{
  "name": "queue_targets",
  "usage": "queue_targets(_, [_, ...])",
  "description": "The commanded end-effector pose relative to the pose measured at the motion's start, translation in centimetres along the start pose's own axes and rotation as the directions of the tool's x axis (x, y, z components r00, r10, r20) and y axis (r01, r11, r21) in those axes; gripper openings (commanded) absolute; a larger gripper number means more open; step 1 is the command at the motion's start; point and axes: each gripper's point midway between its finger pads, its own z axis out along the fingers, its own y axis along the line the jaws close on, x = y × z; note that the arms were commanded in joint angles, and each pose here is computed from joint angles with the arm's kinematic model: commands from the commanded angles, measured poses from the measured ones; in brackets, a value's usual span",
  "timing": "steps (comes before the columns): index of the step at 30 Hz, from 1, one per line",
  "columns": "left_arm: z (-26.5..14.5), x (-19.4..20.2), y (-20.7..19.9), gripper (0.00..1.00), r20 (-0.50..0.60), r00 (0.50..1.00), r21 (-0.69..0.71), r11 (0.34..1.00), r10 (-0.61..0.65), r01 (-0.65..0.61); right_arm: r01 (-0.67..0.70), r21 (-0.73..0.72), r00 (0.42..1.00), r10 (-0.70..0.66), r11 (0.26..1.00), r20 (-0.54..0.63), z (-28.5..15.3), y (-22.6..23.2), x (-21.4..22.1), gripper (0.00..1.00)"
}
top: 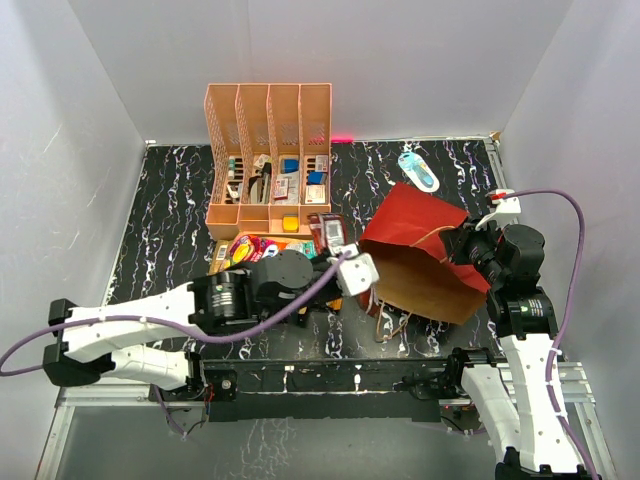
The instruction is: Take the snacks out of the paper bag
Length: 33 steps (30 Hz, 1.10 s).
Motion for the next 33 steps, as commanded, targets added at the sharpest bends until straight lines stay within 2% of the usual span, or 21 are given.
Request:
queue_targets(1, [-4.8, 3.4, 3.4, 0.0, -0.236, 0.965, -0.165, 0.983, -0.114, 0.076, 0.034, -0.021, 0.997, -0.033, 0.999, 0.071, 0.0, 0.5, -1.7, 0.08])
queue_targets(3, [-6.1, 4.0, 5.4, 0.0, -0.285, 0.949, -0.266, 0.962, -0.132, 0.054, 0.036, -0.024, 0.997, -0.034, 0.999, 0.071, 0.0, 0.5, -1.7, 0.08])
queue_targets(6, [-6.8, 4.5, 8.0, 0.0, -0.338, 0.927, -0.347, 0.937, -0.161, 0.036, 0.036, -0.027, 0.997, -0.034, 0.999, 0.07, 0.0, 0.6, -1.7, 0.08])
queue_targets(12, [-6.1, 6.5, 14.0, 0.0, -0.336, 0.912, -0.454, 0.889, -0.235, 0.062, 0.038, -0.026, 0.997, -0.036, 0.999, 0.072, -0.1, 0.6, -1.7, 0.08])
queue_targets(16, [-4.8, 8.8, 16.1, 0.0, -0.345, 0.889, -0.513, 0.854, -0.299, 0.088, 0.036, -0.024, 0.997, -0.034, 0.999, 0.069, 0.0, 0.6, -1.6, 0.08])
queue_targets(23, [-2.8, 11.5, 16.5, 0.0, -0.307, 0.883, -0.585, 0.802, -0.356, 0.121, 0.035, -0.025, 0.997, -0.034, 0.999, 0.064, 0.1, 0.6, -1.6, 0.08])
queue_targets(30, [-2.8, 15.5, 15.5, 0.0, -0.319, 0.895, -0.597, 0.799, -0.311, 0.065, 0.034, -0.027, 0.998, -0.032, 0.999, 0.06, 0.1, 0.6, -1.5, 0.08])
queue_targets(33, [-3.6, 17.1, 15.8, 0.0, -0.315, 0.886, -0.642, 0.764, -0.339, 0.064, 0.035, -0.028, 0.998, -0.033, 0.999, 0.06, 0.1, 0.6, -1.5, 0.08])
